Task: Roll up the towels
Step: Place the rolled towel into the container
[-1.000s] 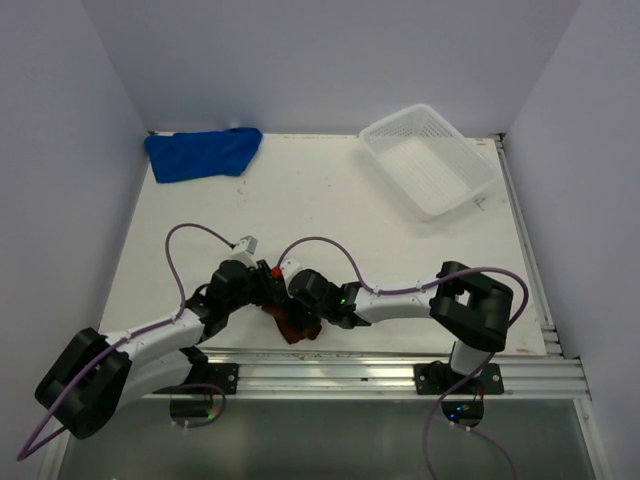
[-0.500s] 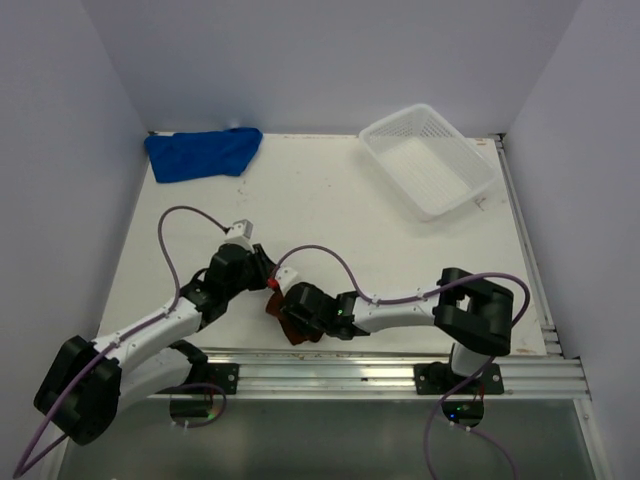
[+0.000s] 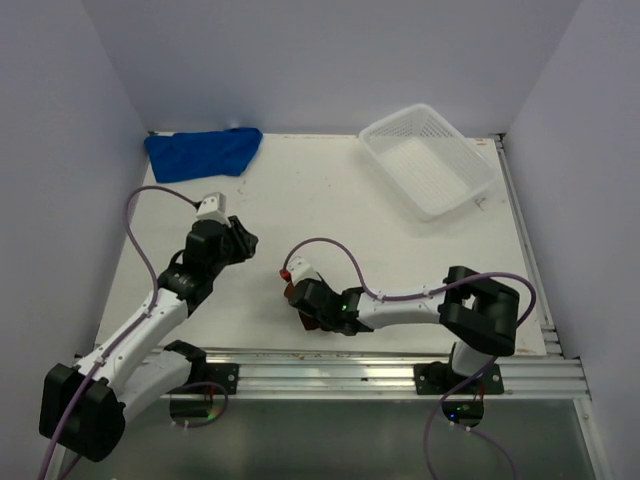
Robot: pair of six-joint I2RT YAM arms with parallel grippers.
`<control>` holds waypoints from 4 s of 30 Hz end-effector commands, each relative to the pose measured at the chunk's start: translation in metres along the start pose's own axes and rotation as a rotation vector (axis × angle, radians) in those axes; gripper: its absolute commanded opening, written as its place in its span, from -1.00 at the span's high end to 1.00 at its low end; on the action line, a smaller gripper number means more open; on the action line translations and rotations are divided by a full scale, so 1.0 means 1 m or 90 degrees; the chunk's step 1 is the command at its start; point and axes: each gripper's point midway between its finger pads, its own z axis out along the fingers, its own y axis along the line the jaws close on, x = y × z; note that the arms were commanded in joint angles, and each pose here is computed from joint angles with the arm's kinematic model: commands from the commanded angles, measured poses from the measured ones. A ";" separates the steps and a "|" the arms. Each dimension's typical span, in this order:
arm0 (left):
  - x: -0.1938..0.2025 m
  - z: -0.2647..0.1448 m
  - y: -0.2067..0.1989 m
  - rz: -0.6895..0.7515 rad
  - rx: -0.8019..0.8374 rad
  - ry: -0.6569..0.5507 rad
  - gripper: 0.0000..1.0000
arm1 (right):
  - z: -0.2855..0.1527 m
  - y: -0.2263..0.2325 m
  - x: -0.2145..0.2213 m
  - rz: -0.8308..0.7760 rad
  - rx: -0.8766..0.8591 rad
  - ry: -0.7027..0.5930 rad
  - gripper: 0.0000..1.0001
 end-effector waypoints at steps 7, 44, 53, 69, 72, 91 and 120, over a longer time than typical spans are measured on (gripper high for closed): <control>-0.077 -0.031 -0.027 0.069 0.017 -0.098 0.13 | -0.002 -0.087 -0.044 0.111 0.098 -0.016 1.00; -0.063 0.016 -0.047 0.197 0.084 -0.040 0.02 | 0.008 -0.486 -0.180 0.445 0.466 -0.195 0.99; -0.056 0.024 -0.048 0.201 0.085 -0.021 0.03 | 0.043 -0.514 -0.105 0.563 0.459 -0.151 0.91; -0.047 0.023 -0.061 0.209 0.120 -0.004 0.03 | 0.054 -0.508 0.006 0.647 0.482 0.021 0.70; -0.047 0.022 -0.062 0.209 0.122 -0.005 0.03 | 0.056 -0.504 0.021 0.655 0.478 0.055 0.62; -0.046 0.020 -0.056 0.214 0.103 0.007 0.00 | 0.062 -0.499 0.033 0.656 0.451 0.123 -0.37; -0.047 0.015 -0.063 0.215 0.129 0.016 -0.23 | -0.009 -0.507 -0.024 0.641 0.452 0.086 -0.81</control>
